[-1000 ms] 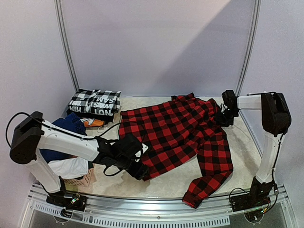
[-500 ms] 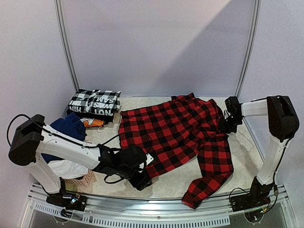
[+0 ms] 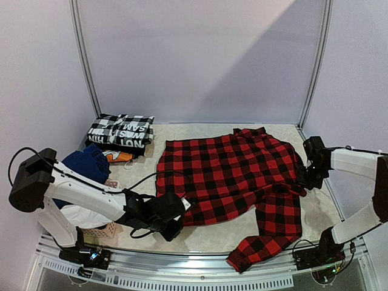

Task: Fold and stack the mixed laundry pile
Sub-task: Move the flattened shirt to the center of the board, then pick up the flattened shirt from the center of the board.

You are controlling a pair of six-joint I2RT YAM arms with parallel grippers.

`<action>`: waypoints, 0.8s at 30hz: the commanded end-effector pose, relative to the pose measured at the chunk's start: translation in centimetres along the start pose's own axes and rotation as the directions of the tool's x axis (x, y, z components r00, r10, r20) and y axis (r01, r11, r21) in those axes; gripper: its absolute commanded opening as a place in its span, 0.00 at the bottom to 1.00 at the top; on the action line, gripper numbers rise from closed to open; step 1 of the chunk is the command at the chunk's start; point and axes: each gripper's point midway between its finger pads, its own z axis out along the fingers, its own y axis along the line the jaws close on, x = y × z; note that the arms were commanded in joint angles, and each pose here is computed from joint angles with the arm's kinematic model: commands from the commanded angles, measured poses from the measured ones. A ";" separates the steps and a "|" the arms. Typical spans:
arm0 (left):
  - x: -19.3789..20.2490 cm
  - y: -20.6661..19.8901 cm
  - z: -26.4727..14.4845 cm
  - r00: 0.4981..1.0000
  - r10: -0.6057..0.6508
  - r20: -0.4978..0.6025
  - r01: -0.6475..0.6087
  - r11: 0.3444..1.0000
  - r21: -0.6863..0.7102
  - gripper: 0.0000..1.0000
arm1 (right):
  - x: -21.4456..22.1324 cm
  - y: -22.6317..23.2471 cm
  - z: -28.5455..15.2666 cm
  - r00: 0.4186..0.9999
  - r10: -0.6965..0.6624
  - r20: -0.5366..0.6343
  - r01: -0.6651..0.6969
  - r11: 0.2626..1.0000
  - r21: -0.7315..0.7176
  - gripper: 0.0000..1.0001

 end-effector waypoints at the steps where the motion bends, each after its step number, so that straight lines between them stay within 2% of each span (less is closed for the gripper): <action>1: 2.3 3.8 -1.5 0.998 -0.054 -0.014 0.050 0.981 -0.187 0.03 | 1.1 -0.5 -1.9 0.995 0.092 0.041 -0.091 0.995 -0.034 0.00; 3: 2.5 5.3 -2.6 0.996 -0.082 0.018 0.084 0.967 -0.240 0.00 | 1.3 -0.9 -2.3 0.990 0.121 0.067 -0.119 0.992 -0.041 0.04; 7: 2.3 6.0 -4.3 0.989 -0.118 0.085 0.134 0.964 -0.230 0.00 | 1.3 -0.3 -3.0 0.986 0.143 0.083 -0.134 0.985 -0.107 0.47; 8: 2.1 6.0 -4.6 0.988 -0.123 0.096 0.142 0.965 -0.221 0.01 | 1.5 0.1 -3.1 0.988 0.137 0.073 -0.127 0.984 -0.128 0.55; 10: 1.8 6.0 -4.9 0.986 -0.130 0.106 0.150 0.965 -0.217 0.13 | 1.8 0.8 -3.6 0.991 0.126 0.052 -0.116 0.979 -0.168 0.62; 13: 1.1 5.4 -5.1 0.985 -0.126 0.122 0.147 0.971 -0.189 0.41 | 2.4 1.8 -4.8 0.992 0.116 0.054 -0.101 0.969 -0.226 0.67; 17: -0.9 2.5 -6.1 0.982 -0.068 0.176 0.085 0.992 -0.090 0.63 | 3.7 2.7 -6.6 0.995 0.078 0.068 -0.057 0.961 -0.272 0.70; 20: -2.7 -0.1 -7.1 0.978 -0.001 0.210 0.010 0.999 -0.039 0.69 | 4.2 2.7 -7.2 0.994 0.068 0.085 -0.041 0.959 -0.280 0.70; 24: -4.6 -4.6 -7.7 0.969 0.099 0.226 -0.110 0.993 0.035 0.71 | 4.3 3.0 -7.7 0.991 0.077 0.109 -0.039 0.948 -0.317 0.71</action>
